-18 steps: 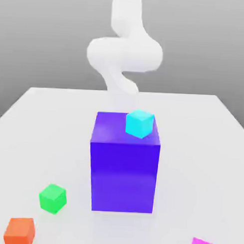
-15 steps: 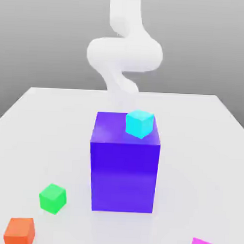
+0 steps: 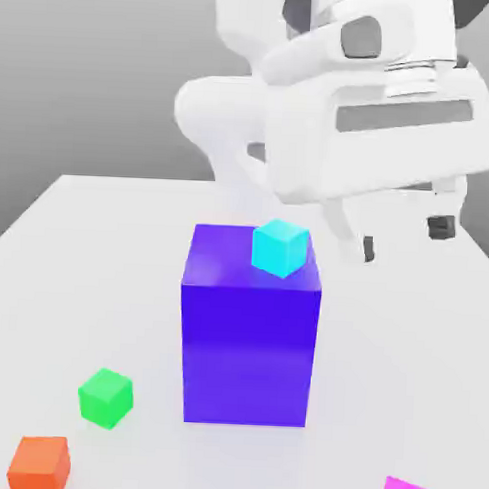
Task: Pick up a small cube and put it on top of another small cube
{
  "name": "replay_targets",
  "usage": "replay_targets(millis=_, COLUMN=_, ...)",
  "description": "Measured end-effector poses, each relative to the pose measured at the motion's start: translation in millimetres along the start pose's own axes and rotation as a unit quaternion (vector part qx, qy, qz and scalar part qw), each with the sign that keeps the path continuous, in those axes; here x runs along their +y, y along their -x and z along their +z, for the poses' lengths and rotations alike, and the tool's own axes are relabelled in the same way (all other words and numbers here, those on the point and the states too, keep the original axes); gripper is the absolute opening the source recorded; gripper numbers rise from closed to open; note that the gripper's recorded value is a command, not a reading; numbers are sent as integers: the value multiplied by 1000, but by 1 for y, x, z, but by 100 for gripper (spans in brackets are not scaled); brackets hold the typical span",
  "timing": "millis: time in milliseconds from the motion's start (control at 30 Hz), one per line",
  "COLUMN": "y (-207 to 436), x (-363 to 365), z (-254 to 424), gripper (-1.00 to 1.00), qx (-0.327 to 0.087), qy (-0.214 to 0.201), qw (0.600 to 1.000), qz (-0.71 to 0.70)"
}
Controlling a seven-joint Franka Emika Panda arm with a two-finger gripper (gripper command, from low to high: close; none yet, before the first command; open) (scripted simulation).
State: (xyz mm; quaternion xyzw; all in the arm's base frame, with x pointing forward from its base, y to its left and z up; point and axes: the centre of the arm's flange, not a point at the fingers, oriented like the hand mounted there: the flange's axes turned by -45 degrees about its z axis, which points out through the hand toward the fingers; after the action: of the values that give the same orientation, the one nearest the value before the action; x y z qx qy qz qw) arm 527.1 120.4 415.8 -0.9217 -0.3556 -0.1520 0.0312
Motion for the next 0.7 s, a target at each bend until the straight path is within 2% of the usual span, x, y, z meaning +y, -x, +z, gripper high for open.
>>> replay_targets(millis=400, y=27, x=-60, z=205, gripper=0, qx=-132, qy=-55, qw=969, qz=-202)
replay_targets(millis=533, y=45, x=-67, z=263, gripper=0, qx=-143, qy=-58, qw=963, qz=-220)
replay_targets(millis=567, y=49, x=-68, z=275, gripper=-100, qx=-143, qy=-59, qw=963, qz=-221)
replay_targets(millis=700, y=49, x=-68, z=275, gripper=-100, qx=-144, qy=-59, qw=963, qz=-221)
